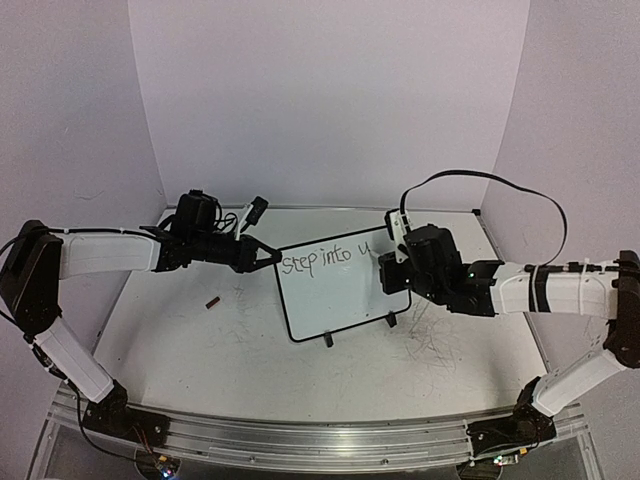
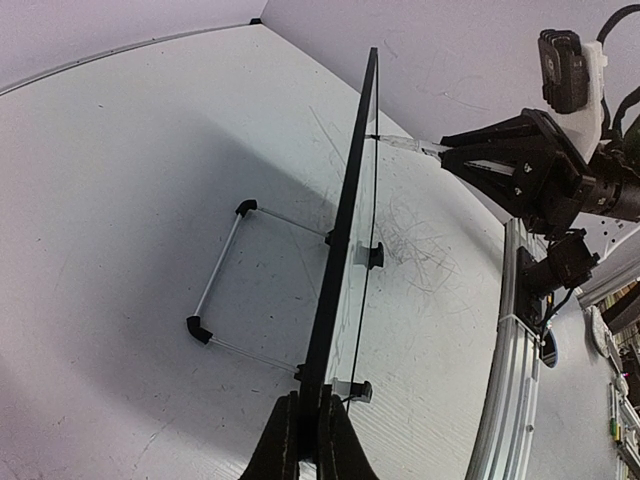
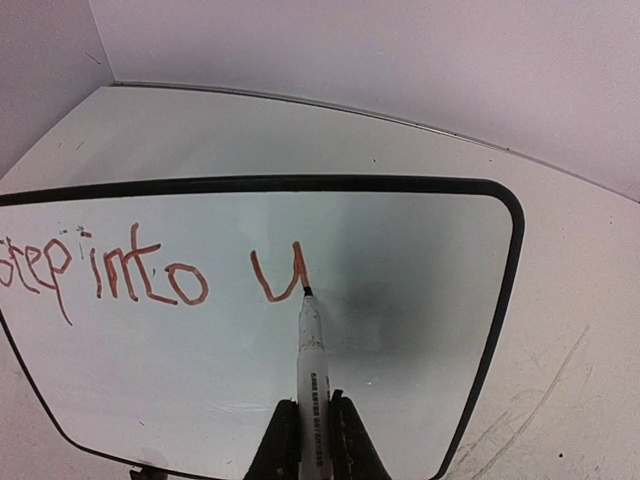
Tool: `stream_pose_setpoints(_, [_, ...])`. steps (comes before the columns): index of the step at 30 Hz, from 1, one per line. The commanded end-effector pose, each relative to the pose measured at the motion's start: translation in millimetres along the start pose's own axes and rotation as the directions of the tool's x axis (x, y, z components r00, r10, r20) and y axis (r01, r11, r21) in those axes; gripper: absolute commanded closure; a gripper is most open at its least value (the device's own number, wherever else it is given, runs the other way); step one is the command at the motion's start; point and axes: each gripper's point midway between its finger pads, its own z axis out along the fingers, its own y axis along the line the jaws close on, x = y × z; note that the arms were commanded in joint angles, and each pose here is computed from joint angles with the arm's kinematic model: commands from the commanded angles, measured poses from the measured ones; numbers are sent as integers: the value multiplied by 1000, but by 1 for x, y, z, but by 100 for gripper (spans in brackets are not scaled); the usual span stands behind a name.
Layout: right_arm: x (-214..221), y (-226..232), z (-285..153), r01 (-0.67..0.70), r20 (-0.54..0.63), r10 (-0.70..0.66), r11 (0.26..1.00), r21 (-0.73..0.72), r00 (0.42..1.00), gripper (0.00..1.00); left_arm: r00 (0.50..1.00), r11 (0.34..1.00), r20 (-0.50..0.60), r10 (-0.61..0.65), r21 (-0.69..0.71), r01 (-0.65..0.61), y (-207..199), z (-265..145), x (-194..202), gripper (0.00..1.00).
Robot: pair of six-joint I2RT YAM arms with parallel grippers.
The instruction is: Write a sentence on the whiteboard
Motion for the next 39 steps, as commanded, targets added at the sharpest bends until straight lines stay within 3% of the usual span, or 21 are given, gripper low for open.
stream_pose_setpoints(1, [0,-4,-7,-27,6,27,1000,-2,1000,100,999,995,-4,46,-88,-46,12,-4,3,100])
stream_pose_setpoints(22, [16,11,-5,-11,-36,9,999,-37,999,100,999,994,-7,54,-90,-55,10,-4,3,100])
stream_pose_setpoints(35, [-17,26,-10,-37,29,39,996,-80,999,100,998,995,-8,56,-88,-56,9,-4,4,100])
stream_pose_setpoints(39, [-22,10,-18,-62,54,65,996,-59,996,100,998,994,-6,60,-89,-60,8,-4,3,100])
